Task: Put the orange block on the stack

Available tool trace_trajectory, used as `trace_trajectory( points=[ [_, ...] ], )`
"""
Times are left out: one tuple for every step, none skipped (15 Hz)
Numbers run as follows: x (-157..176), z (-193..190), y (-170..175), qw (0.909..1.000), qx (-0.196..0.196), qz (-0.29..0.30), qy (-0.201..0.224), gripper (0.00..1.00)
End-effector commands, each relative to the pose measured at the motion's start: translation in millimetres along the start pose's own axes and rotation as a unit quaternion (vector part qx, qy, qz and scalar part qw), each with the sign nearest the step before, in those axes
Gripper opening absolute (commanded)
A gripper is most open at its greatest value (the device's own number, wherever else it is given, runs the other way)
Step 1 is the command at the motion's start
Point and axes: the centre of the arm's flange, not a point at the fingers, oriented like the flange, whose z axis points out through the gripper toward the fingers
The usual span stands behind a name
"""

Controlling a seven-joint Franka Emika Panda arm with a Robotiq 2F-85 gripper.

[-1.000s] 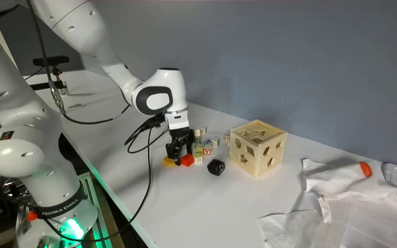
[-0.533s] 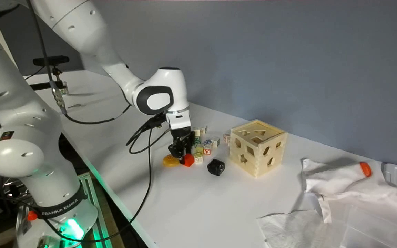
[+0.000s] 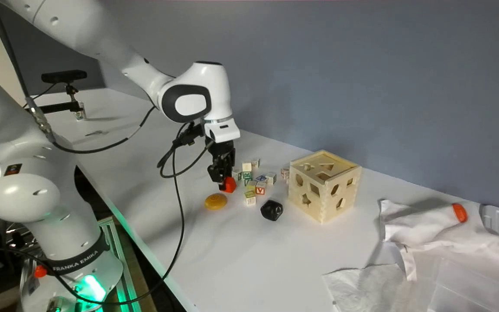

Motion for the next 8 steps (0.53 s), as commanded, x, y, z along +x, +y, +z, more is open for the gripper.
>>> trace_trajectory(
  points=[
    [-6.0,-57.4,-7.6,0.9964,0.018,-0.083,0.006,0.19],
    [-5.6,-68.5,-13.1,0.9944,0.026,-0.101,0.015,0.19],
    [-4.9,-78.3,-20.3,0.9920,0.039,-0.118,0.024,0.19],
    [-4.3,-87.0,-29.3,0.9884,0.062,-0.135,0.031,0.19],
    [-2.8,-93.4,-35.7,0.9871,0.068,-0.143,0.024,0.19],
    [-3.7,-77.8,-26.5,0.9911,0.047,-0.120,0.035,0.44],
    [-4.1,-84.9,-31.6,0.9893,0.056,-0.129,0.037,0.44],
    [-4.2,-88.5,-34.1,0.9883,0.060,-0.135,0.038,0.44]
  ],
)
